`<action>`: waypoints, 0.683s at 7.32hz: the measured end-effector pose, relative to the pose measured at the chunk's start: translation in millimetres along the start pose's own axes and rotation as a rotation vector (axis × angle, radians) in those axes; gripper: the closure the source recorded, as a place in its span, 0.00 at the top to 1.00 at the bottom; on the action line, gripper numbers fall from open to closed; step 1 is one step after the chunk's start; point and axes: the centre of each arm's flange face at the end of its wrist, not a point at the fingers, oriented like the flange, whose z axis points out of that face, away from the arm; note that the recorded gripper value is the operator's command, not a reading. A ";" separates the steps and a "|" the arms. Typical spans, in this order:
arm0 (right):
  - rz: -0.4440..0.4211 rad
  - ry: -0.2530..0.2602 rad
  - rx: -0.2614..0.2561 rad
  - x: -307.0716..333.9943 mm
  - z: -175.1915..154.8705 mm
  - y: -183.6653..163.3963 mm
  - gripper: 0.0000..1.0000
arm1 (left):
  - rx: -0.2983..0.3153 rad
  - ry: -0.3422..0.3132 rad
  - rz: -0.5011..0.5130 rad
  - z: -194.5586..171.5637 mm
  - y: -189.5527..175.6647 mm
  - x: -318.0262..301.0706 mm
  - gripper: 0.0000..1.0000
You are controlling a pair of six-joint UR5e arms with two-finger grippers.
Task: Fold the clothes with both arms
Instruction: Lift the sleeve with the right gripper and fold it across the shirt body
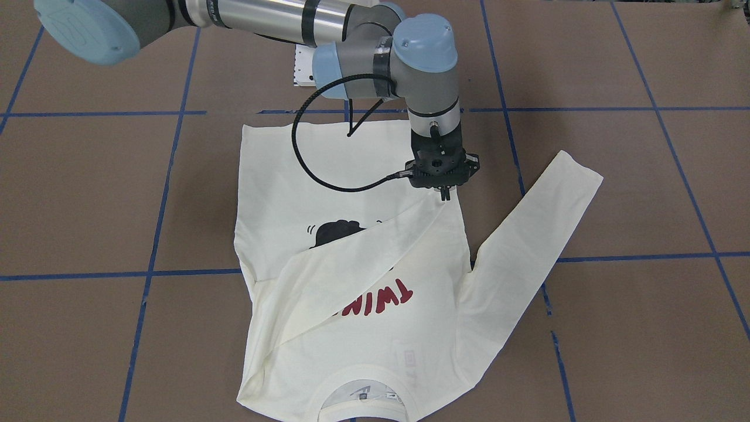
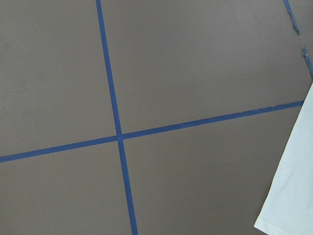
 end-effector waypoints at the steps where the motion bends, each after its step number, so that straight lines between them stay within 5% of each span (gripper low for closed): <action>1: -0.009 -0.005 0.011 -7.9 14.5 8.8 0.00 | 0.000 0.000 0.000 0.1 0.0 -0.1 1.00; 3: -0.018 -0.027 0.035 -21.0 31.9 26.6 0.00 | -0.001 0.001 0.001 0.5 0.0 0.2 1.00; 4: -0.011 -0.035 0.043 -27.6 39.0 30.9 0.66 | 0.000 0.002 0.002 0.3 -0.2 1.1 1.00; 5: -0.005 -0.038 0.047 -31.8 42.7 32.5 0.98 | -0.001 0.004 0.000 0.4 -0.3 2.1 1.00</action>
